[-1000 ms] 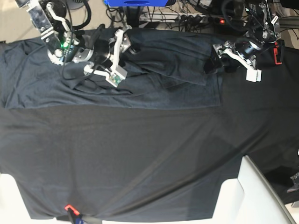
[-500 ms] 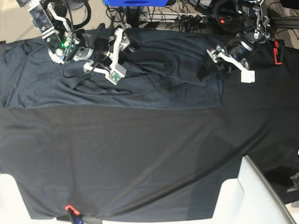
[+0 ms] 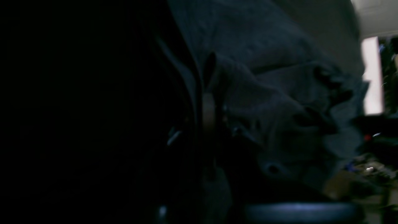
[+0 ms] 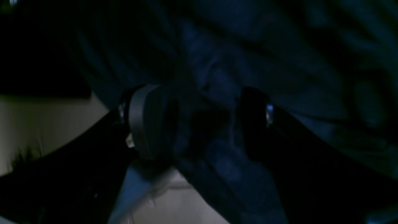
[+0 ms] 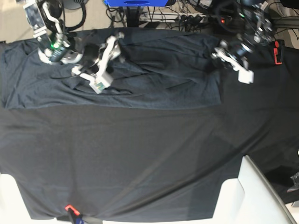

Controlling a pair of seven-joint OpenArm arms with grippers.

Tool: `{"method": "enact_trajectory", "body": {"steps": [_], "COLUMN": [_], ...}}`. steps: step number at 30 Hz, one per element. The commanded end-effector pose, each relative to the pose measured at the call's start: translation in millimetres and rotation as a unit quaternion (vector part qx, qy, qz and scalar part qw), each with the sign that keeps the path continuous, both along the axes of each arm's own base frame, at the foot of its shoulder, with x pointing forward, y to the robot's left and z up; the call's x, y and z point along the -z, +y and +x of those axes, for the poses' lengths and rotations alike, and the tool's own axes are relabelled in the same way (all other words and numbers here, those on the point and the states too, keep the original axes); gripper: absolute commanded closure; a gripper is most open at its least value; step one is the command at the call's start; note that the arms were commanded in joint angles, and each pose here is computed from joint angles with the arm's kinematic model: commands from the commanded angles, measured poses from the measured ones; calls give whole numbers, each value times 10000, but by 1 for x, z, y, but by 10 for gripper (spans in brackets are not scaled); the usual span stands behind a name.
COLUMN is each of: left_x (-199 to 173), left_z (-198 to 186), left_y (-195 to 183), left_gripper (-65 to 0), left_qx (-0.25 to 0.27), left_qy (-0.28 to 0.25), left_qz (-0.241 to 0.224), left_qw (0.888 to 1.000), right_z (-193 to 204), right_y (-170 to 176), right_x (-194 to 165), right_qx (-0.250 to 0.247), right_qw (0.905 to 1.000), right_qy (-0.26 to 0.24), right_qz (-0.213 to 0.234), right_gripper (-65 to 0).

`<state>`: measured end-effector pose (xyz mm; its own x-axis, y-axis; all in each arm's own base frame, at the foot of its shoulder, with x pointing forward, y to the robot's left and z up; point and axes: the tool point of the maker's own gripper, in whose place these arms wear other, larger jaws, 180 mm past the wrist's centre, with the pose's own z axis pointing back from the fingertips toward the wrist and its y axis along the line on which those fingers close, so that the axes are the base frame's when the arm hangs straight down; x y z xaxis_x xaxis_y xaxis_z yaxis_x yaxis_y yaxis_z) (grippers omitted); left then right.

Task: Fold the T-shirt properly
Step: 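Pull the right gripper back toward the collar and lower the left gripper onto the shirt, then move the left gripper across the shirt body toward the right gripper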

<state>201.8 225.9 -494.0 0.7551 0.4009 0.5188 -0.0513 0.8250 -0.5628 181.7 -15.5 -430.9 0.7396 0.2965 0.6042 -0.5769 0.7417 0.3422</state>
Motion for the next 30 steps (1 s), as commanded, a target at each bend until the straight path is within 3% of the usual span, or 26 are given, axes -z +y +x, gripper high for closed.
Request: {"method": "enact_trajectory", "body": {"steps": [1, 9, 13, 21, 23, 27, 30], "left_x": [-5, -50, -67, -90, -85, -73, -65], "left_z": [0, 10, 2, -13, -17, -25, -27], "left_y": [30, 109, 116, 37, 6, -56, -94], "left_gripper": [0, 0, 0, 0, 0, 0, 0], "left_qx": [-50, -4, 303, 1559, 2010, 2719, 2907], "left_qy": [89, -200, -253, -626, -632, -673, -693], "left_qz": [413, 1397, 1742, 2621, 2834, 2855, 2698], "left_qw": [9991, 9900, 9839, 9503, 9356, 9165, 9154], "right_z": [4, 4, 8, 22, 25, 30, 33], "right_y": [8, 8, 0, -24, -31, -41, -48], "right_x": [-15, -22, -20, -22, -22, -22, -22], "right_qx": [28, 133, 233, 581, 667, 810, 900], "right_qw": [9994, 9984, 9984, 9969, 9964, 9952, 9943], "right_qy": [-195, -367, -373, -475, -495, -539, -559], "right_qz": [275, 420, 365, 226, 182, 124, 86], "right_gripper": [-365, -365, -365, -365, -365, -365, -365]}}
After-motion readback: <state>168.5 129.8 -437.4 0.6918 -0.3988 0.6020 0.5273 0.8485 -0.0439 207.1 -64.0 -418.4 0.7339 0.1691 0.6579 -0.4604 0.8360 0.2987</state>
